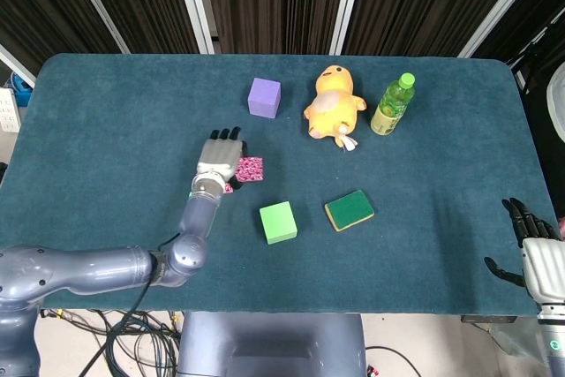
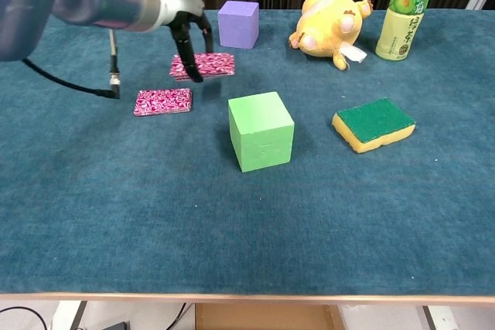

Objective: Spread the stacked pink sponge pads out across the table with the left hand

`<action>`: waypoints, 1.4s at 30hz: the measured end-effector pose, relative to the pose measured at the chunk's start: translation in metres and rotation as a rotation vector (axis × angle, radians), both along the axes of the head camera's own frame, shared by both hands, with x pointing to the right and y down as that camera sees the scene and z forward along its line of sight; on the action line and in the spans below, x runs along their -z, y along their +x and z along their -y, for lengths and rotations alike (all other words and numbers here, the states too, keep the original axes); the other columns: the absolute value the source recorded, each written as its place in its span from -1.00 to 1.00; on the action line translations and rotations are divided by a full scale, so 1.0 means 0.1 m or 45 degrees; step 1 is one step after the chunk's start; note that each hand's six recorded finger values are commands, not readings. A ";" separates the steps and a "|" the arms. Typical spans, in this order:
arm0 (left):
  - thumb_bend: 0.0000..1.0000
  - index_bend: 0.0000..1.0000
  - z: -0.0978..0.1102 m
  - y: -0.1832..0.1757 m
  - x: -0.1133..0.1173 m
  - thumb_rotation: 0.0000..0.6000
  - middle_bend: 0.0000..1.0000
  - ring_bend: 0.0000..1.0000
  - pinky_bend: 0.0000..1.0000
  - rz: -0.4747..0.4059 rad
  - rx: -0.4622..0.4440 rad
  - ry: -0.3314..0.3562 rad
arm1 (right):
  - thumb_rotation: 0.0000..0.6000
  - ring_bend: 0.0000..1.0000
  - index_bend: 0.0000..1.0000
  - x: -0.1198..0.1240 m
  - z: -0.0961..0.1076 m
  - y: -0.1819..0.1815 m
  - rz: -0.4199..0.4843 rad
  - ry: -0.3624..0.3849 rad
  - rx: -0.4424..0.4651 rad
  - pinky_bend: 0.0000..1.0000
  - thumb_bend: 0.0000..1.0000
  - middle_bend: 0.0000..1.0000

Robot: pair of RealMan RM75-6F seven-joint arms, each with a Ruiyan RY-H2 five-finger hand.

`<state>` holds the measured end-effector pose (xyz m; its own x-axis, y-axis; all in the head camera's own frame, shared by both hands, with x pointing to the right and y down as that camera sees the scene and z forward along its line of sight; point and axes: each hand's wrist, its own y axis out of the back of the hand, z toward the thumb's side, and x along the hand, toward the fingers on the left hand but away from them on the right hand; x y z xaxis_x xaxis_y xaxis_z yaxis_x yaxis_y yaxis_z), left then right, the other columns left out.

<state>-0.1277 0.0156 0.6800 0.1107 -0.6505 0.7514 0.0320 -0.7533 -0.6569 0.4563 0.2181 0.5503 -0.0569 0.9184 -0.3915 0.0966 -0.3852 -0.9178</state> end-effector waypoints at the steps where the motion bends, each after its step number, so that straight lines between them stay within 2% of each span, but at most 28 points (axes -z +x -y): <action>1: -0.50 0.00 0.00 0.07 0.02 1.00 -0.79 -1.00 -1.00 0.003 -0.018 0.002 | 1.00 -0.68 -0.99 0.01 0.00 0.00 0.003 0.003 0.001 -0.57 -0.63 -0.85; 6: -0.50 0.00 -0.09 0.38 0.01 1.00 -0.79 -1.00 -1.00 0.013 -0.034 -0.031 | 1.00 -0.68 -0.99 0.02 -0.01 0.00 0.009 0.008 0.002 -0.57 -0.63 -0.85; 12: -0.50 0.00 -0.18 0.56 -0.11 1.00 -0.79 -1.00 -1.00 0.056 -0.036 -0.058 | 1.00 -0.68 -0.99 0.04 -0.01 0.02 0.011 0.014 -0.007 -0.57 -0.62 -0.85; 25: -0.50 0.00 -0.20 0.55 -0.29 1.00 -0.79 -1.00 -1.00 0.072 0.016 -0.043 | 1.00 -0.68 -0.99 0.01 0.00 0.02 0.000 0.001 -0.002 -0.57 -0.63 -0.85; 42: -0.54 -0.07 -0.31 0.59 -0.43 1.00 -0.79 -1.00 -1.00 0.059 -0.026 0.010 | 1.00 -0.68 -0.99 0.04 -0.01 0.03 -0.004 0.008 -0.013 -0.57 -0.63 -0.85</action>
